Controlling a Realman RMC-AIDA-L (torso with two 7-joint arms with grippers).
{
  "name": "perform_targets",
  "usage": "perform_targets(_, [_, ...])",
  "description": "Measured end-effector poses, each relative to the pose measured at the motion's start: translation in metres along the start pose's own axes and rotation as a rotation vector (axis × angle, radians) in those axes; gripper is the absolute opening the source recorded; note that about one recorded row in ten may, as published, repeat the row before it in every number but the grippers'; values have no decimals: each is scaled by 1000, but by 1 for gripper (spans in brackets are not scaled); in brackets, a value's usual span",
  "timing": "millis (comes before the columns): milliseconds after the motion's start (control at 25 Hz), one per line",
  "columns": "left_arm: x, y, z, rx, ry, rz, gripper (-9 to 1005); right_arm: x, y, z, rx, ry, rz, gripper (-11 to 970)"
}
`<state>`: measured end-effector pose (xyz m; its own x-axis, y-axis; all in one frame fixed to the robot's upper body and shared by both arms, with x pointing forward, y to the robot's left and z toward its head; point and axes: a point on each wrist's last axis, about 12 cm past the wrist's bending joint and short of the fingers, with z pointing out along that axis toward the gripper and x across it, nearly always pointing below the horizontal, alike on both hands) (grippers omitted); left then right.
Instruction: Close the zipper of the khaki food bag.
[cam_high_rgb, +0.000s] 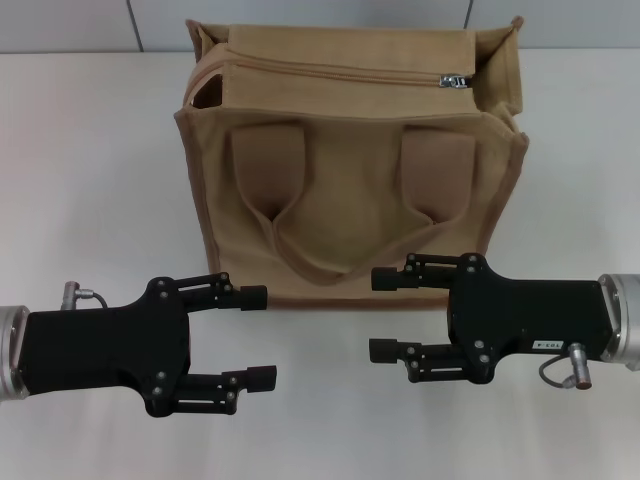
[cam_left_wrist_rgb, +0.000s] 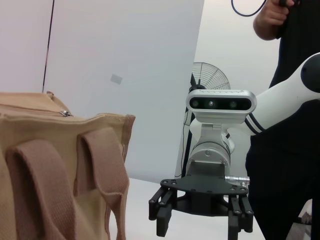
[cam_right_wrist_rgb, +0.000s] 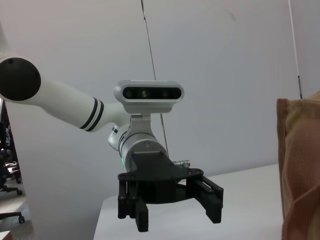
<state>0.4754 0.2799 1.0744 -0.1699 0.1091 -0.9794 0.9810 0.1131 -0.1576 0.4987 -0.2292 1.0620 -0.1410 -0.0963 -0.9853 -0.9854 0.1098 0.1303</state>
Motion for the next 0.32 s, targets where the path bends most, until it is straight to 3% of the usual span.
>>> perform_targets(320, [0,0,0,2,-1,1,784,0,0,0,-1,0,-2,724])
